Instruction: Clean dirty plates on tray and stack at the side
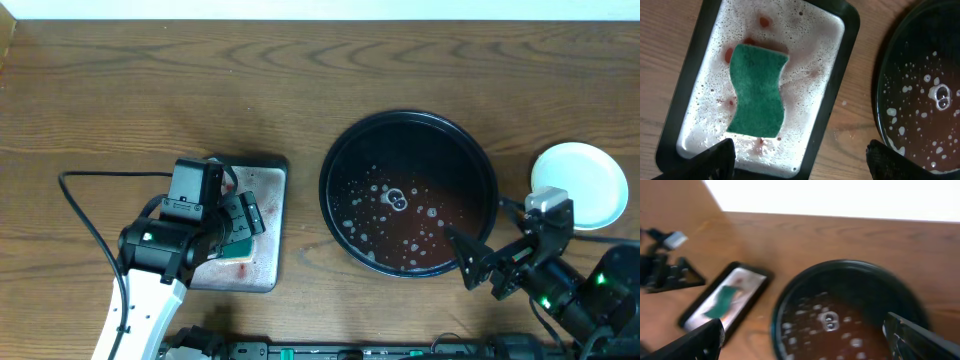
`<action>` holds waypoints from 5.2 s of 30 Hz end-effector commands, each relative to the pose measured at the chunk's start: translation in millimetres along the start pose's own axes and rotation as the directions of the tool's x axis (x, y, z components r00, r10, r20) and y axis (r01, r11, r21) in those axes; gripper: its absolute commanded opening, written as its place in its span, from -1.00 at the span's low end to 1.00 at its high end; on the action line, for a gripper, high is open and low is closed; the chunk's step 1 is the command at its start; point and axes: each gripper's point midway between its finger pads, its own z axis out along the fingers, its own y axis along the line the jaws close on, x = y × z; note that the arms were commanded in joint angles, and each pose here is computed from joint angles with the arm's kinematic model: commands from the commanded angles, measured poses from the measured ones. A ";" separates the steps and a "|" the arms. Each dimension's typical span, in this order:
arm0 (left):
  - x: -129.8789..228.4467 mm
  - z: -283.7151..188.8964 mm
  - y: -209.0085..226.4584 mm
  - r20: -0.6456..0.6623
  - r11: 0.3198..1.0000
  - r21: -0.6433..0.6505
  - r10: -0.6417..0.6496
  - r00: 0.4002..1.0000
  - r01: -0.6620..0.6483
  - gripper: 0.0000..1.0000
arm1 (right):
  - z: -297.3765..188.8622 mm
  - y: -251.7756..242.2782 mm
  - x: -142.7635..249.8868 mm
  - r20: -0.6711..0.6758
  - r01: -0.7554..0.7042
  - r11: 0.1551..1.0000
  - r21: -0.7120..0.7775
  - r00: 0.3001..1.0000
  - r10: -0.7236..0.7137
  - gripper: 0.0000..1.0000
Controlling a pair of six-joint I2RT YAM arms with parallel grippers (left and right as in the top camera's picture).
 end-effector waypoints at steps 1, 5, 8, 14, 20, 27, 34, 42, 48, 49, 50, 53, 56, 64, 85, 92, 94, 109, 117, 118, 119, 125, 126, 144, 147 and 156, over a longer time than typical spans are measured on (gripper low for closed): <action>-3.0 -3.3 -1.5 0.007 1.000 0.004 0.003 1.000 -0.003 0.68 | -11.0 -20.9 2.2 0.063 0.070 0.987 0.148 0.995 -0.080 0.98; -3.0 -3.3 -1.5 0.007 1.000 0.004 0.003 1.000 -0.003 0.68 | -16.9 -35.4 6.5 0.155 0.087 0.967 0.241 0.980 -0.127 0.98; -3.0 -3.3 -1.5 0.007 1.000 0.004 0.003 1.000 -0.003 0.68 | -6.6 -51.4 17.4 0.205 0.088 0.952 0.292 0.967 -0.153 0.98; -3.0 -3.3 -1.5 0.007 1.000 0.004 0.003 1.000 -0.003 0.68 | 24.1 -72.1 56.2 0.260 0.096 0.947 0.307 0.949 -0.181 0.99; -3.0 -3.3 -1.5 0.007 1.000 0.004 0.003 1.000 -0.003 0.68 | 51.3 -87.5 76.9 0.348 0.115 0.943 0.312 0.910 -0.226 0.99; -3.0 -3.3 -1.5 0.007 1.000 0.004 0.003 1.000 -0.003 0.68 | 62.0 -94.0 85.7 0.389 0.124 0.940 0.317 0.888 -0.247 0.98; -3.0 -3.3 -1.5 0.007 1.000 0.004 0.003 1.000 -0.003 0.68 | 70.1 -99.2 106.1 0.313 0.108 0.944 0.311 0.926 -0.209 0.98; -3.0 -3.3 -1.5 0.007 1.000 0.004 0.003 1.000 -0.003 0.68 | 70.1 -99.3 106.2 0.313 0.107 0.944 0.311 0.927 -0.208 0.98; -3.0 -3.4 -1.4 0.008 1.000 0.005 0.003 1.000 -0.003 0.68 | 70.2 -99.4 106.3 0.312 0.107 0.944 0.311 0.927 -0.208 0.99; -2.7 -4.7 -1.9 0.013 1.000 0.008 0.006 1.000 -0.006 0.68 | 70.2 -99.3 106.4 0.312 0.107 0.944 0.311 0.927 -0.208 0.98; -3.4 -10.0 -1.8 0.036 1.000 0.019 0.004 0.999 -0.005 0.68 | 70.2 -99.3 106.4 0.312 0.107 0.944 0.311 0.927 -0.208 0.99; -4.0 -25.4 4.2 0.124 0.999 0.033 0.000 0.992 -0.005 0.68 | 70.2 -99.3 106.3 0.313 0.107 0.944 0.311 0.927 -0.208 0.98; -8.6 -46.6 20.3 0.277 0.998 0.051 -0.046 0.960 0.033 0.68 | 70.2 -99.3 106.3 0.313 0.107 0.944 0.311 0.927 -0.208 0.99; -34.4 -79.2 29.2 0.667 0.988 0.107 0.009 0.745 -0.108 0.68 | 70.2 -99.3 106.4 0.312 0.107 0.944 0.311 0.927 -0.208 0.99; -40.3 -21.3 44.5 0.901 0.970 0.142 -0.044 0.432 -0.197 0.68 | 70.2 -99.4 106.3 0.313 0.107 0.944 0.311 0.927 -0.208 0.98; -36.5 -13.7 44.0 0.886 0.970 0.142 -0.035 0.462 -0.198 0.68 | 70.2 -99.3 106.4 0.312 0.107 0.945 0.311 0.927 -0.208 0.99; -35.2 -10.8 44.8 0.881 0.971 0.140 -0.032 0.473 -0.195 0.68 | 70.2 -99.3 106.4 0.312 0.107 0.945 0.311 0.927 -0.208 0.98; -23.4 14.7 52.3 0.822 0.979 0.123 -0.008 0.569 -0.164 0.68 | 70.2 -99.3 106.4 0.312 0.107 0.944 0.311 0.927 -0.208 0.98; -23.4 14.7 52.3 0.822 0.979 0.124 -0.008 0.569 -0.164 0.68 | 70.2 -99.3 106.3 0.313 0.108 0.944 0.311 0.927 -0.208 0.99; -23.4 14.7 52.3 0.822 0.979 0.124 -0.008 0.569 -0.164 0.68 | 70.2 -99.3 106.4 0.312 0.107 0.944 0.311 0.927 -0.208 0.99; -23.4 14.7 52.3 0.822 0.979 0.124 -0.008 0.569 -0.164 0.68 | 70.2 -99.3 106.4 0.312 0.107 0.944 0.311 0.927 -0.208 0.98; -23.4 14.7 52.3 0.822 0.979 0.124 -0.008 0.569 -0.164 0.68 | 70.2 -99.3 106.4 0.312 0.107 0.945 0.311 0.927 -0.208 0.99; -23.4 14.7 52.3 0.822 0.979 0.124 -0.008 0.569 -0.164 0.68 | 70.2 -99.3 106.3 0.313 0.108 0.944 0.311 0.927 -0.208 0.99; -23.4 14.7 52.3 0.822 0.979 0.123 -0.008 0.569 -0.164 0.68 | 70.2 -99.3 106.4 0.312 0.107 0.945 0.311 0.927 -0.208 0.99; -23.4 14.7 52.3 0.822 0.979 0.123 -0.008 0.569 -0.164 0.68 | 70.2 -99.3 106.4 0.312 0.107 0.944 0.311 0.927 -0.208 0.98; -23.4 14.7 52.3 0.822 0.979 0.124 -0.008 0.569 -0.164 0.68 | 70.2 -99.3 106.4 0.312 0.107 0.944 0.311 0.927 -0.208 0.98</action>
